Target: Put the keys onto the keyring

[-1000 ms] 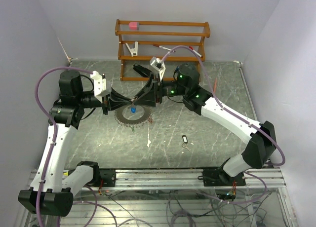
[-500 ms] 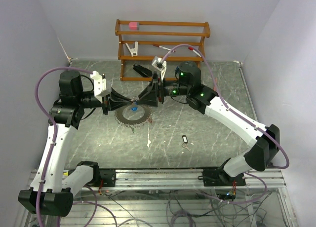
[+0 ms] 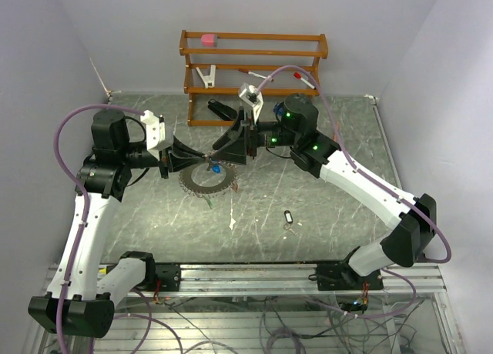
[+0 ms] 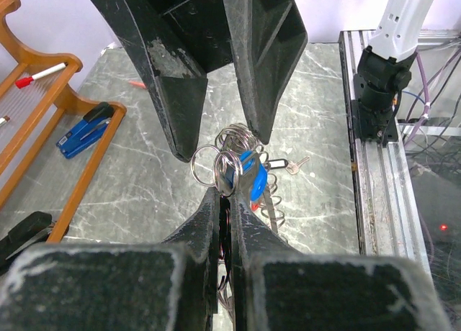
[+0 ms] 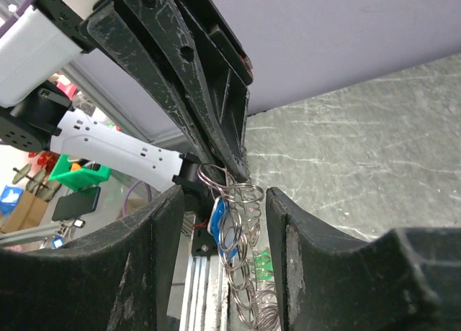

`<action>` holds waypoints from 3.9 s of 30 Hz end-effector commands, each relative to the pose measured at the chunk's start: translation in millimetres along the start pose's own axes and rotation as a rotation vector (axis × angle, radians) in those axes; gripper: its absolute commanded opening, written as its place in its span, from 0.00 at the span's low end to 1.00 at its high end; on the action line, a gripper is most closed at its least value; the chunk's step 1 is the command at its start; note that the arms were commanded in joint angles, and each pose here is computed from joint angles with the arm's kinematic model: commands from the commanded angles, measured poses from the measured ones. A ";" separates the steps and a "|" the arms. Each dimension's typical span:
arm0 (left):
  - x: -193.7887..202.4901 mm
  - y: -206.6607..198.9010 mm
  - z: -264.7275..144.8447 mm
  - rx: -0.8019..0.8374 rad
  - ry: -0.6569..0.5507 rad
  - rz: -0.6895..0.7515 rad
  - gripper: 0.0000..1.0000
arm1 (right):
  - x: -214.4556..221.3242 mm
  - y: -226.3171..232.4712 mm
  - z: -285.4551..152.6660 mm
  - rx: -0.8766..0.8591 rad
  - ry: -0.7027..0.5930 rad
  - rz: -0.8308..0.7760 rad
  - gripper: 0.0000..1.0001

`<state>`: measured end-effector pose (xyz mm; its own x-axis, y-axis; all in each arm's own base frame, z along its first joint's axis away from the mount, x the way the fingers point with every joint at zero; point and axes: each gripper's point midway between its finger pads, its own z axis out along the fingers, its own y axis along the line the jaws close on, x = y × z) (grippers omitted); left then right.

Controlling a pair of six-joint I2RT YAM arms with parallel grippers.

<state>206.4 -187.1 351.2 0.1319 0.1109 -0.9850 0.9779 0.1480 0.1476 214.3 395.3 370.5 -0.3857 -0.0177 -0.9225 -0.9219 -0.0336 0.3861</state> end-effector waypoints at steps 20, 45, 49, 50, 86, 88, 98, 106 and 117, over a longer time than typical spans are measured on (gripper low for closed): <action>-24.1 -10.3 1.1 0.061 -0.061 0.042 0.07 | 12.8 -5.6 9.5 -0.085 -0.011 -0.023 0.20; 9.2 -2.6 -2.9 -0.006 0.060 0.015 0.41 | 24.0 -20.7 3.3 0.038 0.079 0.005 0.00; 4.4 -5.1 -2.4 0.012 0.044 0.029 0.43 | 20.0 -27.8 3.1 0.088 0.084 0.011 0.00; 3.8 -4.4 -2.0 0.013 0.041 0.030 0.43 | 19.5 -28.9 3.9 0.096 0.088 0.015 0.00; 4.4 18.1 3.2 -0.083 0.086 0.018 0.38 | 16.1 -31.3 19.5 0.161 0.120 -0.001 0.00; 5.3 17.9 3.6 -0.081 0.085 0.013 0.38 | 15.2 -30.8 19.8 0.160 0.119 0.000 0.00; 13.9 23.8 3.0 -0.121 0.110 0.005 0.34 | 11.1 -26.9 20.5 0.149 0.110 -0.001 0.00; 16.6 29.0 0.5 -0.154 0.131 0.013 0.24 | 9.1 -21.9 18.6 0.143 0.107 -0.004 0.00; 14.8 28.4 0.6 -0.148 0.133 0.018 0.07 | 7.9 -19.3 16.7 0.138 0.104 -0.008 0.00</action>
<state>234.7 -182.1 333.5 0.0799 0.2341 -0.9689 0.9487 0.2803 0.1460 237.2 412.9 326.2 -0.4256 -0.1659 -0.8896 -0.9021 0.1547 0.4028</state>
